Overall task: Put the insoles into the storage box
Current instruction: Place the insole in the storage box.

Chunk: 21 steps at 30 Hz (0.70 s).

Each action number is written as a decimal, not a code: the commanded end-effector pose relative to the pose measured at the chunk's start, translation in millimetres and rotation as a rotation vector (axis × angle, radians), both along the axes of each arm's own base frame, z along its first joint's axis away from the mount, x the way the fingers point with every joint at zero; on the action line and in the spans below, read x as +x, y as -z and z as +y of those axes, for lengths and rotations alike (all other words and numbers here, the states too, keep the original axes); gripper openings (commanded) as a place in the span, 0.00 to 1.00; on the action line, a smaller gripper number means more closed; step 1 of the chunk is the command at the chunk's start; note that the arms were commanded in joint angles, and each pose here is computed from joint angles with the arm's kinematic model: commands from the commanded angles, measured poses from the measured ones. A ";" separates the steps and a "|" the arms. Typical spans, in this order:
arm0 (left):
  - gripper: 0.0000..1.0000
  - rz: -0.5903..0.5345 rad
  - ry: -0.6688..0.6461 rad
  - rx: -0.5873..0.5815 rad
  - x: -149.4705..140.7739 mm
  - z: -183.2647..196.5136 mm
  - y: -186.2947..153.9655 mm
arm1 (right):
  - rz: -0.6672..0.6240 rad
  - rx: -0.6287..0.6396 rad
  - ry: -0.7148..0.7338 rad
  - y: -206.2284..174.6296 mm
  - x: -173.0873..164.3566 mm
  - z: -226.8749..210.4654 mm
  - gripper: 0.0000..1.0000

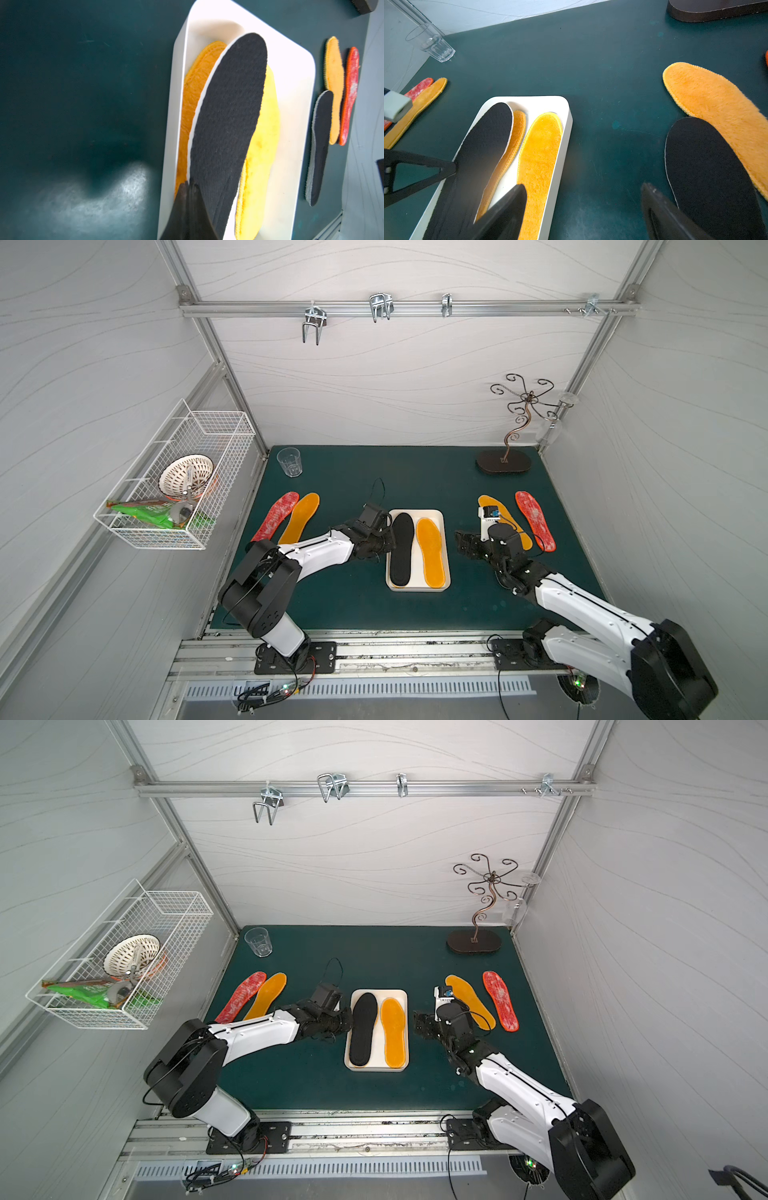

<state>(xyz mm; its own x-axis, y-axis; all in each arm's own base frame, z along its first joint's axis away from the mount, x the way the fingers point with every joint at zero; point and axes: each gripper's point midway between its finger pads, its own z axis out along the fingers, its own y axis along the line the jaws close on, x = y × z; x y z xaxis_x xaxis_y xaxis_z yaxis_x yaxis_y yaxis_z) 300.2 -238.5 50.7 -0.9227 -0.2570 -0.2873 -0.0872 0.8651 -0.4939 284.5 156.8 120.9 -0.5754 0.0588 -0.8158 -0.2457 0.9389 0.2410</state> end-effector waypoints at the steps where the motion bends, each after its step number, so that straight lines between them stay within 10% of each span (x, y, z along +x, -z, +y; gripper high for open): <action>1: 0.00 0.001 0.003 0.019 2.9 2.7 1.8 | -0.025 0.020 0.006 -10.7 4.0 3.2 0.91; 21: 0.17 0.007 -0.040 0.087 -3.2 21.2 2.1 | -0.018 0.021 -0.001 -8.3 4.8 5.2 0.91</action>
<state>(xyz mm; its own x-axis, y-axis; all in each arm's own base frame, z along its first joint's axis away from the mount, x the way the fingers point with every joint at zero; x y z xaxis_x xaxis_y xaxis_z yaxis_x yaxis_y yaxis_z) 296.9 -230.5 47.1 -0.9234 -0.2573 -0.2847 -0.1041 0.8821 -0.4593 284.8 157.2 119.9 -0.5772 0.0573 -0.8146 -0.2463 0.9389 0.2406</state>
